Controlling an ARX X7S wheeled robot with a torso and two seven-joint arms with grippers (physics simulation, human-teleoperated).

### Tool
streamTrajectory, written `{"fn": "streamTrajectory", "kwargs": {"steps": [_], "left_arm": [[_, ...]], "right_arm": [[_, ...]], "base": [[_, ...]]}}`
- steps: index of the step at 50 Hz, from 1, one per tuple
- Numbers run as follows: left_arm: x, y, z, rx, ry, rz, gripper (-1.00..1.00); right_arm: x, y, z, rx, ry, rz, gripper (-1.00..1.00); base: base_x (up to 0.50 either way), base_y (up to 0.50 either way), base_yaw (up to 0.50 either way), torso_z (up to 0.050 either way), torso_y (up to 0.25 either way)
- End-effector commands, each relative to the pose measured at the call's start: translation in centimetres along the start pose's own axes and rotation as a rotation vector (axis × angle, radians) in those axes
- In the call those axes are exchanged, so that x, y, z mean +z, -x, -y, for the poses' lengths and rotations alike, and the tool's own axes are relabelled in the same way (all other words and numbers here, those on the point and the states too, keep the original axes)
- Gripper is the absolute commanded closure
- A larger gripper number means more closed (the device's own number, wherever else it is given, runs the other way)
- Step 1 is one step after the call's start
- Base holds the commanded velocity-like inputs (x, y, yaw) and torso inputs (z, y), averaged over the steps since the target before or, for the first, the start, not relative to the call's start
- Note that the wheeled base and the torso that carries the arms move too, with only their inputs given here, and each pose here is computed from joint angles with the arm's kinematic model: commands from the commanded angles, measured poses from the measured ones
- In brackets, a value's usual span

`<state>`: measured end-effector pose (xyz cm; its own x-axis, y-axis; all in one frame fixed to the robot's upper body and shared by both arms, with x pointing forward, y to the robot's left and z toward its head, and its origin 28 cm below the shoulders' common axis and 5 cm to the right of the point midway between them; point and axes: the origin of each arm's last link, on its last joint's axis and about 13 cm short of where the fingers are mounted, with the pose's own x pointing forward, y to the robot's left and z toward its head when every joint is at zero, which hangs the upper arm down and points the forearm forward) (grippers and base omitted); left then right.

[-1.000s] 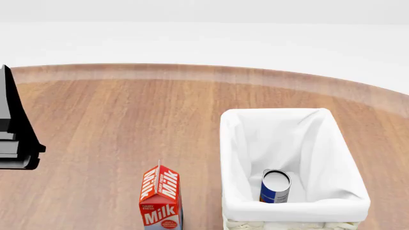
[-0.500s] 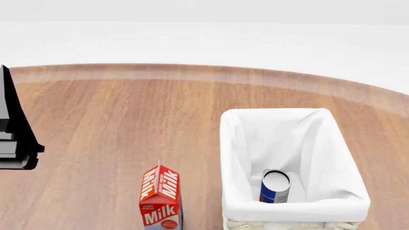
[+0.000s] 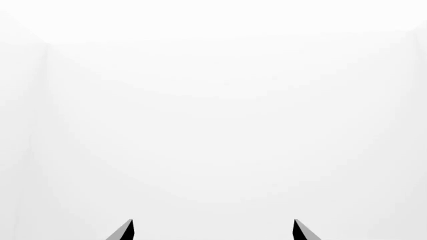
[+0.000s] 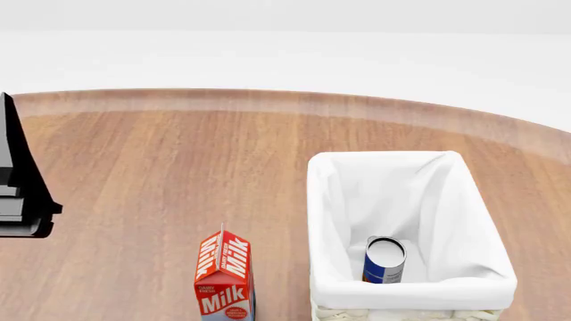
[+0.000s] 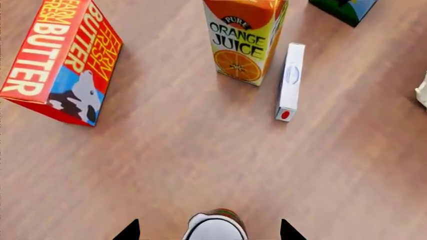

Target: Pick up the alphabet soup and the tomato sauce, and put them in the basket.

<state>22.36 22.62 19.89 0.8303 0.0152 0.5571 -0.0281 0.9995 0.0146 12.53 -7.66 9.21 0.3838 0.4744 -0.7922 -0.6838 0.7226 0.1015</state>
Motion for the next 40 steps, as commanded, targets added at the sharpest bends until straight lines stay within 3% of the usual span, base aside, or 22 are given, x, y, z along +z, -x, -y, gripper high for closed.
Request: {"fn": "streamTrajectory", "kwargs": {"steps": [1, 40], "left_arm": [[0.0, 0.0, 0.0, 0.002, 0.0, 0.0, -1.0], [-0.2, 0.1, 0.0, 0.0, 0.0, -0.004, -1.0]], "right_arm": [[-0.6, -0.8, -0.4, 0.019, -0.005, -0.014, -1.0], [-2.6, -1.7, 0.0, 0.017, -0.056, -0.049, -1.0]], "base": [[0.0, 0.0, 0.0, 0.0, 0.0], [0.0, 0.0, 0.0, 0.0, 0.0]]}}
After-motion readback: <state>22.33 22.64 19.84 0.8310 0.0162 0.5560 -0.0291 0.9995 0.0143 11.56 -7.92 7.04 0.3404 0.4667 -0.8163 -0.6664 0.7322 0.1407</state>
